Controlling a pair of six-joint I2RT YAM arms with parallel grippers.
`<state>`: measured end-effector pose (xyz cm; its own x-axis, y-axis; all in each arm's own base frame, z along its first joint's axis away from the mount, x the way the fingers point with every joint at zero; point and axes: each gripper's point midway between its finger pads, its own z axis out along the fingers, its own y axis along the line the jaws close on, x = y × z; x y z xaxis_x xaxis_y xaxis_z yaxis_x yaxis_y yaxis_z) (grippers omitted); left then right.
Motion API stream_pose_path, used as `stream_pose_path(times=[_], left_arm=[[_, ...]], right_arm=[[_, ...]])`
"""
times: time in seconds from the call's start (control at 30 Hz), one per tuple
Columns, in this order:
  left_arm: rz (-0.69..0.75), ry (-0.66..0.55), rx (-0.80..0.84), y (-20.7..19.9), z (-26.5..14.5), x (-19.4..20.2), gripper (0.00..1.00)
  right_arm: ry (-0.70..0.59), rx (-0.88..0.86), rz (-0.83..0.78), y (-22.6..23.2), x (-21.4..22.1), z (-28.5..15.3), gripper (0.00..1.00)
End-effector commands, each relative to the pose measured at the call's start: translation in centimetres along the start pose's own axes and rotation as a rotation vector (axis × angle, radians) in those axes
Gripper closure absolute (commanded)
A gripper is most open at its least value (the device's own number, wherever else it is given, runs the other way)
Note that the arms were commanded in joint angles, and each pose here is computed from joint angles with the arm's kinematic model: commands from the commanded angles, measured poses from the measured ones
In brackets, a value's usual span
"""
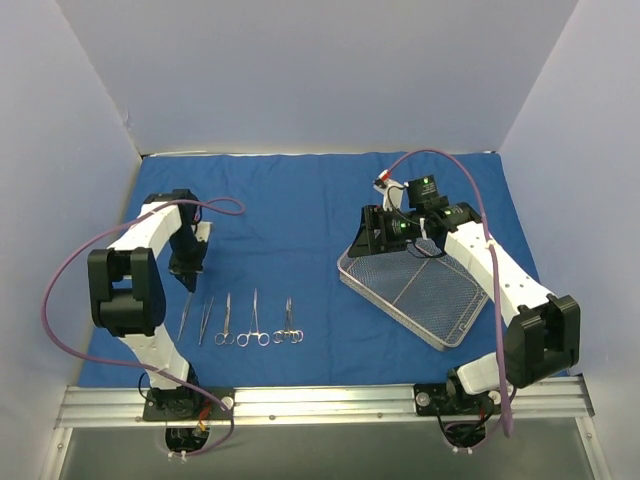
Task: Open and lay out the surgical kit
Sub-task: Place the medical item in the surgical kit.
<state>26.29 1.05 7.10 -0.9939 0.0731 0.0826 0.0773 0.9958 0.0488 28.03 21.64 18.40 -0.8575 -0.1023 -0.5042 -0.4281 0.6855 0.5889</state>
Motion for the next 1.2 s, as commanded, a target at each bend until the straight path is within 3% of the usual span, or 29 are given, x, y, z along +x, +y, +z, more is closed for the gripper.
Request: stream_pose_path(times=[0.0,0.97,1.17], left_arm=[[0.012,-0.017,0.054,-0.6,1.0,-0.9,0.98],[-0.097,-0.027,0.014,3.2,4.0,-3.0,0.97],[-0.100,-0.021,0.019,3.4,4.4,-3.4,0.92]], right_arm=[[-0.008,0.003,-0.014,0.0,-0.4,-0.3,0.33],[0.022,0.001,0.018,-0.5,-0.1,0.4,0.32],[0.024,0.001,0.022,-0.6,-0.1,0.5,0.32]])
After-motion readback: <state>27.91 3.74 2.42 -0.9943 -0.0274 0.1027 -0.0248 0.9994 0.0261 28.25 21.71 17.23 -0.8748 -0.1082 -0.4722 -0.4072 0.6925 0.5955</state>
